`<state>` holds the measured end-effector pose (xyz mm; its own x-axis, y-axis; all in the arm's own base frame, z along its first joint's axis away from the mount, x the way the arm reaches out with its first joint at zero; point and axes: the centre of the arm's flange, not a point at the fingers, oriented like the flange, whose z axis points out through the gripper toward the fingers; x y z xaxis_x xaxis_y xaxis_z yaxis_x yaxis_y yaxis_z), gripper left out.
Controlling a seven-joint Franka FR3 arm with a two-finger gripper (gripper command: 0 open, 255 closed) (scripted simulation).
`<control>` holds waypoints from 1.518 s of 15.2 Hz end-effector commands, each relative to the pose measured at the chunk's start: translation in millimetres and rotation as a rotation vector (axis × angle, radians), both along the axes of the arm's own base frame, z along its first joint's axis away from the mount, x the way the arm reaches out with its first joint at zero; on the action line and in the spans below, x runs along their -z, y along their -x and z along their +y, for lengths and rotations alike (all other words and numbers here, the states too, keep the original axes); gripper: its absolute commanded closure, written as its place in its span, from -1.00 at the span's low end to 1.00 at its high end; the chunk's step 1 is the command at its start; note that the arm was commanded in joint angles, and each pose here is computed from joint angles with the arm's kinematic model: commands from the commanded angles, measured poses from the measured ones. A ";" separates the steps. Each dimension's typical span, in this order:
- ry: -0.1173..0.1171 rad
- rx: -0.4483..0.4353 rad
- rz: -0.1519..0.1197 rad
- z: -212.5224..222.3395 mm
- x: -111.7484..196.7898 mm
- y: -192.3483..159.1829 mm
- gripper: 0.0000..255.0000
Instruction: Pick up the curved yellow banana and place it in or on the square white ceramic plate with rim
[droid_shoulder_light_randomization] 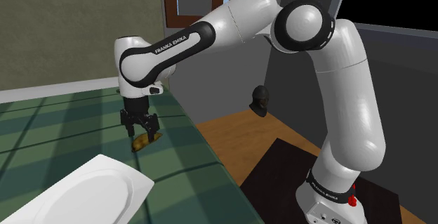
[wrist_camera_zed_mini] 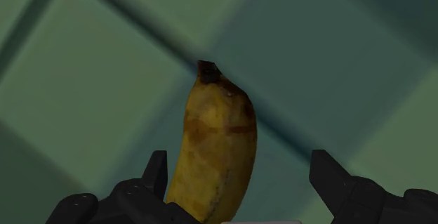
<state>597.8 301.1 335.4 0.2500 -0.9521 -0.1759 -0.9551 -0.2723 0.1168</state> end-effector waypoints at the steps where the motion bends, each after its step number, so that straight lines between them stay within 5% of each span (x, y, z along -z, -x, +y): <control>1: 0.000 0.000 0.000 0.0 0.2 0.0 -1.00; 2: 0.000 0.000 0.000 0.0 0.2 0.0 -1.00; 3: 0.000 0.000 0.000 0.0 0.2 -0.1 1.00; 12: 0.000 0.000 0.000 0.0 0.2 0.0 1.00; 23: 0.000 0.000 0.000 0.0 -57.9 0.0 1.00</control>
